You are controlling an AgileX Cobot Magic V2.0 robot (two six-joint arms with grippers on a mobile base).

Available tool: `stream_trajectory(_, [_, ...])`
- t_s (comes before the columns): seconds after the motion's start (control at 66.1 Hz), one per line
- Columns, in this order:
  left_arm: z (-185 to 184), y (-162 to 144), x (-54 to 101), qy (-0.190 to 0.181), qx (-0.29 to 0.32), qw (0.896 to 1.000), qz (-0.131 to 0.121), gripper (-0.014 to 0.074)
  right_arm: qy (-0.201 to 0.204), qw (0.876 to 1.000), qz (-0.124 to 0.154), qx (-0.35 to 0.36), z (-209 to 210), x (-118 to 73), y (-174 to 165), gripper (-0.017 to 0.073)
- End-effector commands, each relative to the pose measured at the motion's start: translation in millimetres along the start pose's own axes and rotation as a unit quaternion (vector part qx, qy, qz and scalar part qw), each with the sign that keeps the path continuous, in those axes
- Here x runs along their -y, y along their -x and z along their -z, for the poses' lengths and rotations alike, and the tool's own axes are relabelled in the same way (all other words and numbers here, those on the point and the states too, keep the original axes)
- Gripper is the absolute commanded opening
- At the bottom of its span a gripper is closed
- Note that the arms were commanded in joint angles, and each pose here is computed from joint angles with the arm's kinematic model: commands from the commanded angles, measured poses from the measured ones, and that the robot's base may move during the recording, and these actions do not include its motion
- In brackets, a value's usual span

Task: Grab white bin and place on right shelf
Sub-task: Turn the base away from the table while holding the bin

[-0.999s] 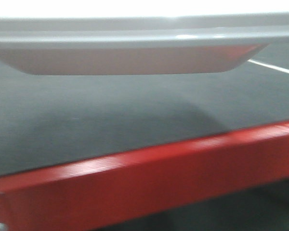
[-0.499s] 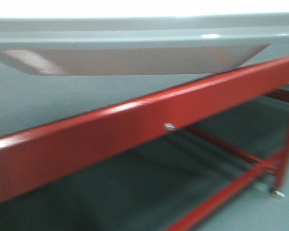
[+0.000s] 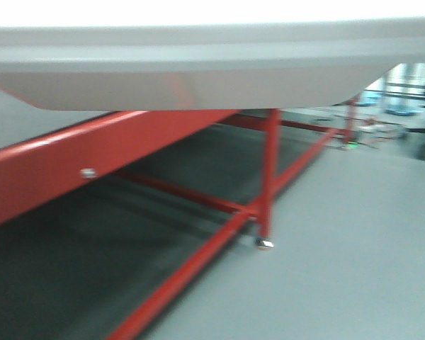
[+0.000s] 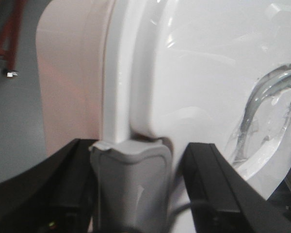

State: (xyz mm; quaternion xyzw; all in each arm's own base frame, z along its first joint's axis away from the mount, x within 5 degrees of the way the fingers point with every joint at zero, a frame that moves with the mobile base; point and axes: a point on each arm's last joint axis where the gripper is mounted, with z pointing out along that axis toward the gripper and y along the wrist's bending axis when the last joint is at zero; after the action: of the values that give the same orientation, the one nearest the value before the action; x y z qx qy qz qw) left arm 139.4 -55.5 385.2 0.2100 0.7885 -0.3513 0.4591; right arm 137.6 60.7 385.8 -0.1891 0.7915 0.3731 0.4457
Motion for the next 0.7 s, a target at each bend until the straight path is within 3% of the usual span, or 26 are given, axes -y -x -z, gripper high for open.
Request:
stream_trajectory(0.0, [7.3, 8.5, 31.2, -0.126, 0.015, 0.992, 0.002, 0.0220, 0.122, 0.992, -0.014, 0.035, 8.1, -31.0, 10.2, 0.0327])
stream_trajectory(0.681, [7.3, 8.5, 31.2, -0.126, 0.015, 0.992, 0.002, 0.0220, 0.122, 0.992, -0.014, 0.035, 8.1, -31.0, 10.2, 0.0327])
